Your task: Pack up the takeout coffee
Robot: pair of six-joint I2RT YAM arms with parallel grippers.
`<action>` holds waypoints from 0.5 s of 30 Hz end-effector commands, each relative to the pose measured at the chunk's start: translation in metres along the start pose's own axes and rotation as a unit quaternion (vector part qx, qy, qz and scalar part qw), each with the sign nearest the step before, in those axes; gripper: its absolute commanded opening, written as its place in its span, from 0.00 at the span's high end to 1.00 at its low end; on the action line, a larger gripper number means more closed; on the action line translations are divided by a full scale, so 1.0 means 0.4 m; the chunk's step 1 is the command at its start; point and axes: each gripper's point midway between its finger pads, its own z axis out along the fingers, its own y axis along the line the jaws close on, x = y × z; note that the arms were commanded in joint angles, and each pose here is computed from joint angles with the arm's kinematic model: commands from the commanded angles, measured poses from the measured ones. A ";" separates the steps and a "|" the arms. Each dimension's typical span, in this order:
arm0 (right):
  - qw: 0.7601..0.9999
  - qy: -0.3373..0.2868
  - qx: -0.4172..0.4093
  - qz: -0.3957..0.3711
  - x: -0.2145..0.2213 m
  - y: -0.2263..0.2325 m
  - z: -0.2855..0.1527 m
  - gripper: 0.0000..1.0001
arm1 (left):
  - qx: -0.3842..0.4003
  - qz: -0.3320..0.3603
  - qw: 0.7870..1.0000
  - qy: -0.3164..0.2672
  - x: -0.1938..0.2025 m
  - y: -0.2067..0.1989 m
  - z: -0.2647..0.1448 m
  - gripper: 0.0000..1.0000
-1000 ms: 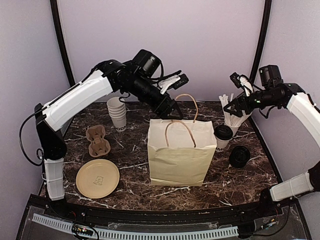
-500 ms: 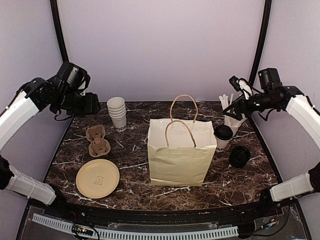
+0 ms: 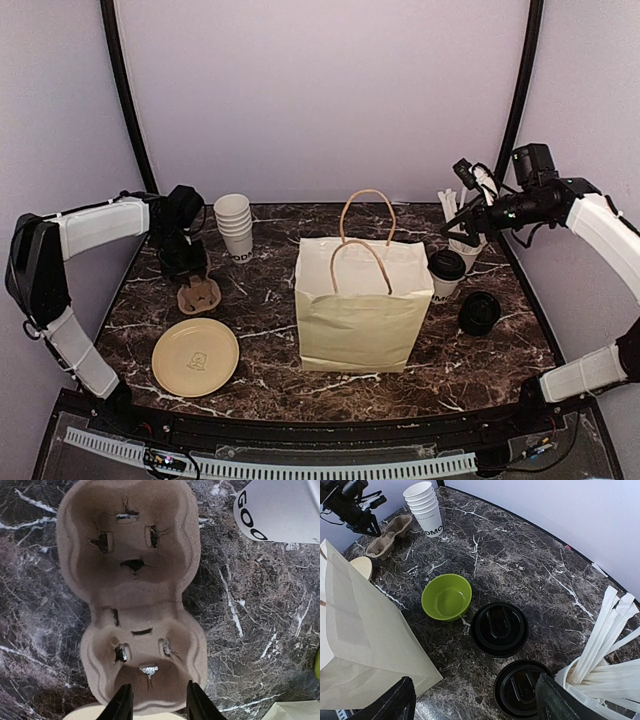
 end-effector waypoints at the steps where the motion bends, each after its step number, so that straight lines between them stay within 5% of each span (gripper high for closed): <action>1: 1.000 -0.018 -0.011 -0.007 -0.013 0.008 -0.001 0.17 | 0.025 -0.030 0.999 0.021 -0.019 -0.021 0.052 0.63; 15: 0.999 -0.016 -0.034 0.004 0.002 0.016 0.022 0.18 | -0.010 -0.064 0.998 0.002 -0.086 0.020 0.100 0.52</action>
